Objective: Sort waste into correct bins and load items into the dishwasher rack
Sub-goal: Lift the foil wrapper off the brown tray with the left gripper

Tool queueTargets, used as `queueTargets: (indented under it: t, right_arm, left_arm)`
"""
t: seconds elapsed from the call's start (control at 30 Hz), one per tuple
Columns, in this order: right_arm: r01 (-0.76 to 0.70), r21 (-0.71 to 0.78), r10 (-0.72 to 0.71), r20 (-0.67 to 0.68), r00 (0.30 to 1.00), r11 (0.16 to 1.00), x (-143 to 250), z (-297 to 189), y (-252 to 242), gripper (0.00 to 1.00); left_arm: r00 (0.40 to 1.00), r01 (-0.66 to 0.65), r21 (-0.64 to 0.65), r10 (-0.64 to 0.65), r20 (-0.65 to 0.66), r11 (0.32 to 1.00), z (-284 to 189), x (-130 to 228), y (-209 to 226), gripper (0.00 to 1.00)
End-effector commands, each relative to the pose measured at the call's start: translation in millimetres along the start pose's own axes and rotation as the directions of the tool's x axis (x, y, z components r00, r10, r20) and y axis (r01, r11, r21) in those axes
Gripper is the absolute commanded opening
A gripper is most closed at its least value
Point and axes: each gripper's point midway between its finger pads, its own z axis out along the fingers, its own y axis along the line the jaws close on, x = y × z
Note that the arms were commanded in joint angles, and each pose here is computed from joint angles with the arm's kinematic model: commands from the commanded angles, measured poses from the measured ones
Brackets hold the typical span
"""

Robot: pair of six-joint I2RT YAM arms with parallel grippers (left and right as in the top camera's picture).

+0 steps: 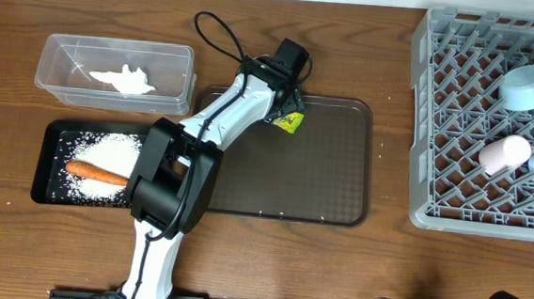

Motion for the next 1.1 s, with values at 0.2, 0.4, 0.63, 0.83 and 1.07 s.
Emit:
queueTargets:
  t: [0.2,0.4,0.63,0.83,1.07]
  right_arm:
    - [0.013,0.007,-0.013,0.001,1.0,1.0,1,0,-1,0.99]
    - [0.013,0.007,-0.013,0.001,1.0,1.0,1,0,-1,0.99]
    - [0.013,0.007,-0.013,0.001,1.0,1.0,1,0,-1,0.99]
    - [0.013,0.007,-0.013,0.001,1.0,1.0,1,0,-1,0.99]
    - [0.013,0.007,-0.013,0.001,1.0,1.0,1,0,-1,0.99]
  left_arm:
    - [1.0,0.01,-0.035,-0.011,-0.027,0.999,14,8,10,0.86]
    - [0.999,0.005,-0.054,-0.007,-0.051,0.999,23,15,14,0.82]
    - [0.998,0.001,-0.06,-0.005,-0.07,0.998,24,19,16,0.59]
    - [0.997,-0.008,-0.067,0.003,-0.077,0.998,21,21,18,0.2]
    - [0.999,-0.014,-0.025,0.013,-0.04,1.0,-6,9,12,0.06]
